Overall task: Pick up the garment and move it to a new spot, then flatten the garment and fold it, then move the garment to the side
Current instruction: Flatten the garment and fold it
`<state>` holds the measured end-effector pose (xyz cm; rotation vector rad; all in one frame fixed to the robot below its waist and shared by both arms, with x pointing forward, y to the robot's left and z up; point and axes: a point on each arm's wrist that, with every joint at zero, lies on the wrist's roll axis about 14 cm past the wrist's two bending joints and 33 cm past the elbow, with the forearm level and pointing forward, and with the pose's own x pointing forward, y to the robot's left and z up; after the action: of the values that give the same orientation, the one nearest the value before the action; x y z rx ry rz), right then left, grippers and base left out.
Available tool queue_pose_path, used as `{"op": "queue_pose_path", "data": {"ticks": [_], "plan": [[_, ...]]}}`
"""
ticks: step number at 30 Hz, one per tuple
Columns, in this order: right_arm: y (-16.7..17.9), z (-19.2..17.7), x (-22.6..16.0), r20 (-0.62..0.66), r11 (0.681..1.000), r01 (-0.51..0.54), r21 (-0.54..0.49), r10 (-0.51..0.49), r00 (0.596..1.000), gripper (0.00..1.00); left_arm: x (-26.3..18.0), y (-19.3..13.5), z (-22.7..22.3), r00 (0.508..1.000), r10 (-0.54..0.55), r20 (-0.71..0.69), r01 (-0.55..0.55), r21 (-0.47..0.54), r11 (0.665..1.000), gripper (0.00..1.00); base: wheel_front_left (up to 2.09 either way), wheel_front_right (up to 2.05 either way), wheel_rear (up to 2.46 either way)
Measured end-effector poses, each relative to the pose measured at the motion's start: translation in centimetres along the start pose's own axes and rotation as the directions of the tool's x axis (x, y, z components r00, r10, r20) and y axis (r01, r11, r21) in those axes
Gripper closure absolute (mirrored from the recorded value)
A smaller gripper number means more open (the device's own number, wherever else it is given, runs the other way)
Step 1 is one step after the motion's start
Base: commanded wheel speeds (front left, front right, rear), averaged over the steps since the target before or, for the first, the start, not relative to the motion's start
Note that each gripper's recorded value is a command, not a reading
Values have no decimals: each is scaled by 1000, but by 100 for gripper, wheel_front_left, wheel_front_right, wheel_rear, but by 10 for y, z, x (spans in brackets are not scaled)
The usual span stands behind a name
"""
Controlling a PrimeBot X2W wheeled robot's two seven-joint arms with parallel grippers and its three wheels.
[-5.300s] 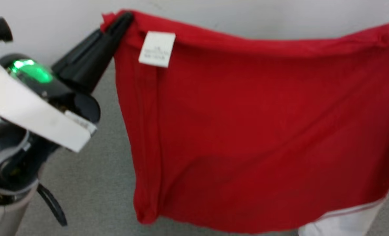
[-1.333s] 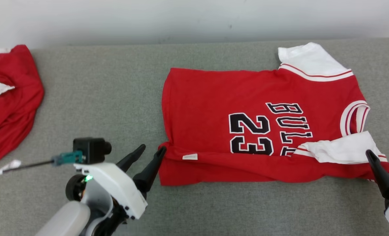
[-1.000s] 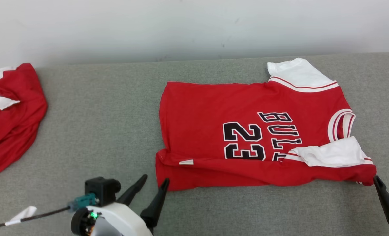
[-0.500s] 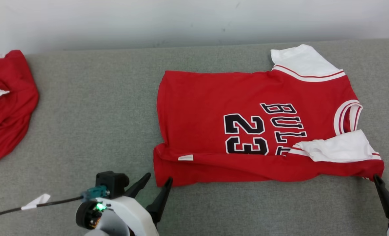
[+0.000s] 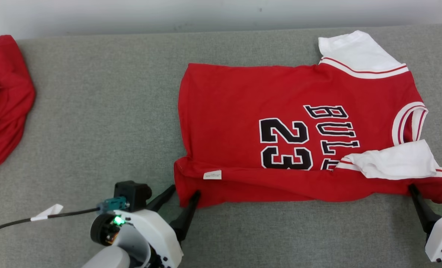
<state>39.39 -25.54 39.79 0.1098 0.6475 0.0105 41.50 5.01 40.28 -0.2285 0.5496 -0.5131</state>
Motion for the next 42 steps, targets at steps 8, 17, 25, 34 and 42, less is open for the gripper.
{"op": "queue_pose_path", "data": {"ticks": [8, 17, 25, 34, 42], "plan": [[7, -6, 16, -35, 999, -27, 27, 28, 999, 0, 17, -9, -3, 999, -49, -21, 49, -24, 999, 0, 0, 0, 0], [17, 4, 15, -39, 993, -89, 76, 92, 995, 100, 18, -19, -12, 990, -109, -87, 103, -71, 992, 100, 0, 0, 0], [11, 33, -1, -70, 981, -149, 126, 159, 985, 100, 1, -27, -1, 974, -180, -135, 160, -150, 976, 100, 0, 0, 0], [-2, -3, -52, -300, 975, -161, 154, 202, 932, 100, -43, -49, -3, 958, -245, -149, 209, -222, 952, 100, 0, 0, 0], [-10, -68, -94, -459, 973, -97, 211, 186, 869, 100, -74, -68, -56, 941, -256, -222, 176, -324, 930, 100, 0, 0, 0]]}}
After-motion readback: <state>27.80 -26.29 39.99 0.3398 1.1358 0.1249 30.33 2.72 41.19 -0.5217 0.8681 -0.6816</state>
